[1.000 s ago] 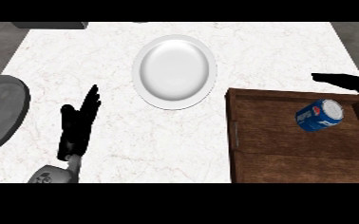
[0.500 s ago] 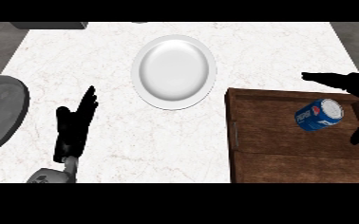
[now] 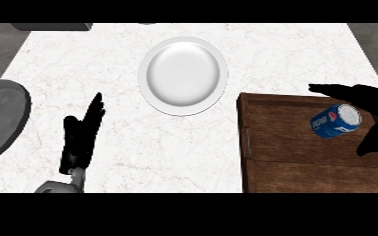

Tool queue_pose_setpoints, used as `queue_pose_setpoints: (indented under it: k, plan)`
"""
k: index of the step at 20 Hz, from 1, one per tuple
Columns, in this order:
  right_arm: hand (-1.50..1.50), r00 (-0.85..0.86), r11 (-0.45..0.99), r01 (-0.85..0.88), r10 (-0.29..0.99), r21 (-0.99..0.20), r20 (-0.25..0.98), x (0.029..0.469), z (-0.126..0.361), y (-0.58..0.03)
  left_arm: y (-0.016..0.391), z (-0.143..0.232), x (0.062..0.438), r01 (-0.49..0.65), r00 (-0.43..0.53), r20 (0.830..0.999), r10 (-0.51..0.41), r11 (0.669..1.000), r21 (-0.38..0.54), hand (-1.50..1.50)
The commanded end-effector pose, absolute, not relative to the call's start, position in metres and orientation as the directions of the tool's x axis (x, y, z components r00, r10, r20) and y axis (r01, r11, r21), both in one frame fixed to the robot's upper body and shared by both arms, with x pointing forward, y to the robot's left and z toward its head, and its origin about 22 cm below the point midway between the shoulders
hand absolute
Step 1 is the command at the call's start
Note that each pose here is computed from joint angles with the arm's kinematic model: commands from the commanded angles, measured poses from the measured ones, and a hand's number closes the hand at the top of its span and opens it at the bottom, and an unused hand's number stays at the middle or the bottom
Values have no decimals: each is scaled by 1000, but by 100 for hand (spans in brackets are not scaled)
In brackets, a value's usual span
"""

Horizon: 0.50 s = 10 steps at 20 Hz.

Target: Pick the can from the tray and place it in the plate

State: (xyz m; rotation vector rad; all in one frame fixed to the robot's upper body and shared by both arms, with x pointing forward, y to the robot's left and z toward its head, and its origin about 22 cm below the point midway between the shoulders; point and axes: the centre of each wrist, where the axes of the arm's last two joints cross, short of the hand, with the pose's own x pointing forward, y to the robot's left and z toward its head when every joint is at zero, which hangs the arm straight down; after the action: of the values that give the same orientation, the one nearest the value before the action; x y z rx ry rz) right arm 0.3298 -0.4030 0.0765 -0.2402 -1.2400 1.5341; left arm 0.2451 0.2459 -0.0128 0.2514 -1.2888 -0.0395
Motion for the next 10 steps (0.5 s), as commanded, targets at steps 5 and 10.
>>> queue_pose_setpoints:
  k: [5,10]
  plan:
    - [150,-412,129,-628,782,-768,468,340,80,-383,255,-16,250,-108,286,947,-148,977,185,0]
    - [150,-481,115,-567,758,-816,441,342,59,-402,247,-9,249,-108,279,948,-151,976,187,0]
